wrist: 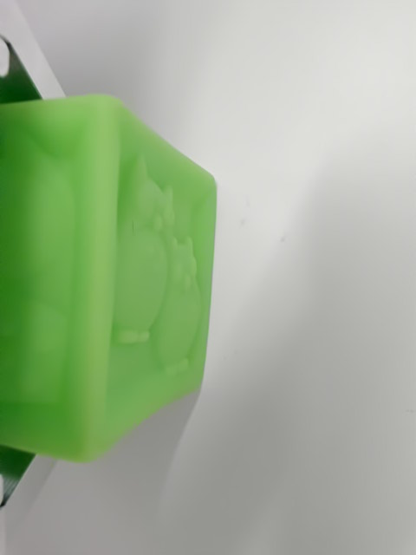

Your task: Stack cube

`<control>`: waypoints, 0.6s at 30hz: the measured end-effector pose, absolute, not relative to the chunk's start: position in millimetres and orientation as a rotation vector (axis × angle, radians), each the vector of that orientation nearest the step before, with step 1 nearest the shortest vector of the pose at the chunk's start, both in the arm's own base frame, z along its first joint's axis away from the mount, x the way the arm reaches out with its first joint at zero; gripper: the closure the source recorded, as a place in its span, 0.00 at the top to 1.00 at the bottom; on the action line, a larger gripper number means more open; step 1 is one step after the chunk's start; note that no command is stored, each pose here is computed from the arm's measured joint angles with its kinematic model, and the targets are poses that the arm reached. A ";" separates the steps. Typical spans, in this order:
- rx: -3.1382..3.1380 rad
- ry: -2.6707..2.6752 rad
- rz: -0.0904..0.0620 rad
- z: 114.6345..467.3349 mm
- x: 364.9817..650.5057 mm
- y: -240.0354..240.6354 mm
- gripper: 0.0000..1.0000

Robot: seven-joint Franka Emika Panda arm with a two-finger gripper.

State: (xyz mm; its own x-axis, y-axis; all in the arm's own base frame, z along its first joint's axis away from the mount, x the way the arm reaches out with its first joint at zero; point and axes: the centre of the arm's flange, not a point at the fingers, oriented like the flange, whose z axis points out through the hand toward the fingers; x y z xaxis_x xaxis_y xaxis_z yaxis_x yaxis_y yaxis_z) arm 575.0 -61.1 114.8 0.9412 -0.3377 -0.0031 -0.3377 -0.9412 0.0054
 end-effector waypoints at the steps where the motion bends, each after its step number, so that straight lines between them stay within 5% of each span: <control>1: 3.090 -0.538 -0.006 114.8 575.0 -61.1 0.00; 18: 3.092 -0.538 -0.001 130.5 576.1 -61.1 0.00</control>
